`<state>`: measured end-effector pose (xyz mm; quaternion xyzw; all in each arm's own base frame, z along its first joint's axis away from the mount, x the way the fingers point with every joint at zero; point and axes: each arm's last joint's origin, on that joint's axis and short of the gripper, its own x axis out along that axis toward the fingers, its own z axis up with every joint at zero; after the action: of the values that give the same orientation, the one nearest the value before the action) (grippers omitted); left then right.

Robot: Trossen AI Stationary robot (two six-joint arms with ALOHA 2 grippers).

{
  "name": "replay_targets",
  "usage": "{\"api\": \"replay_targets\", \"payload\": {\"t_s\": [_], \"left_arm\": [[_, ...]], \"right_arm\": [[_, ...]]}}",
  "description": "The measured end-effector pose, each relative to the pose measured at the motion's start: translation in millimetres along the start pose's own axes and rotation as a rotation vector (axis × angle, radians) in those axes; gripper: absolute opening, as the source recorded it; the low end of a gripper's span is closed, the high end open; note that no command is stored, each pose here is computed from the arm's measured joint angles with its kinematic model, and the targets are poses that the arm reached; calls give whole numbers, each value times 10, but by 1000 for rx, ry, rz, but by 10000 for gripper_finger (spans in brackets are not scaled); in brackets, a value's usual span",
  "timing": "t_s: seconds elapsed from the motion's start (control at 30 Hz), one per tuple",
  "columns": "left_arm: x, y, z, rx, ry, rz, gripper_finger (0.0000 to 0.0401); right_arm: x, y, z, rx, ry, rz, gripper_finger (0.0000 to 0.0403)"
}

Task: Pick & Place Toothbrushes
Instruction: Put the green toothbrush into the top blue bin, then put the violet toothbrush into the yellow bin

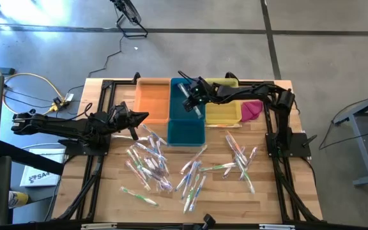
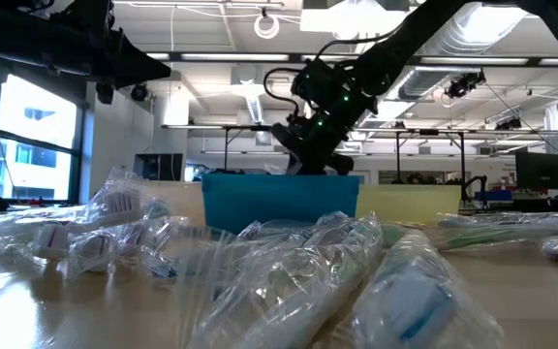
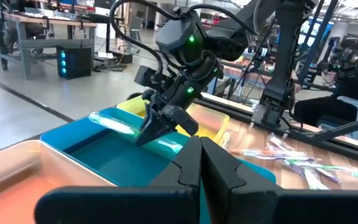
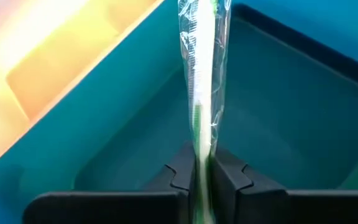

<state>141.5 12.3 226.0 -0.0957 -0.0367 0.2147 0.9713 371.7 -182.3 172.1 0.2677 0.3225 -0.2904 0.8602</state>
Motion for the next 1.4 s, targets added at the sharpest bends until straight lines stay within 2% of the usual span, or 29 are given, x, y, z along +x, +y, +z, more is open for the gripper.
{"api": "replay_targets", "payload": {"t_s": [0.17, 0.33, 0.43, 0.53, 0.6, 0.97, 1.4], "left_arm": [[0, 0, 0, 0, 0, 0, 0], [0, 0, 0, 0, 0, 0, 0], [0, 0, 0, 0, 0, 0, 0], [0, 0, 0, -2, 0, 0, 0], [0, 0, 0, -2, 0, 0, 0], [0, 4, -22, 7, 21, 4, 0], [0, 1, -7, -15, 7, 0, 0]], "right_arm": [[0, 0, 3, 0, -3, -1, 62], [0, 5, 15, -10, -16, 3, 75], [-32, 15, 33, -45, -23, 9, 57], [-172, 71, 109, -94, -45, 71, 16], [-279, 123, 159, -127, -72, 100, 6], [-754, 229, 289, -253, -126, 124, 2], [-811, 282, 296, -229, -146, 132, 2]]}}
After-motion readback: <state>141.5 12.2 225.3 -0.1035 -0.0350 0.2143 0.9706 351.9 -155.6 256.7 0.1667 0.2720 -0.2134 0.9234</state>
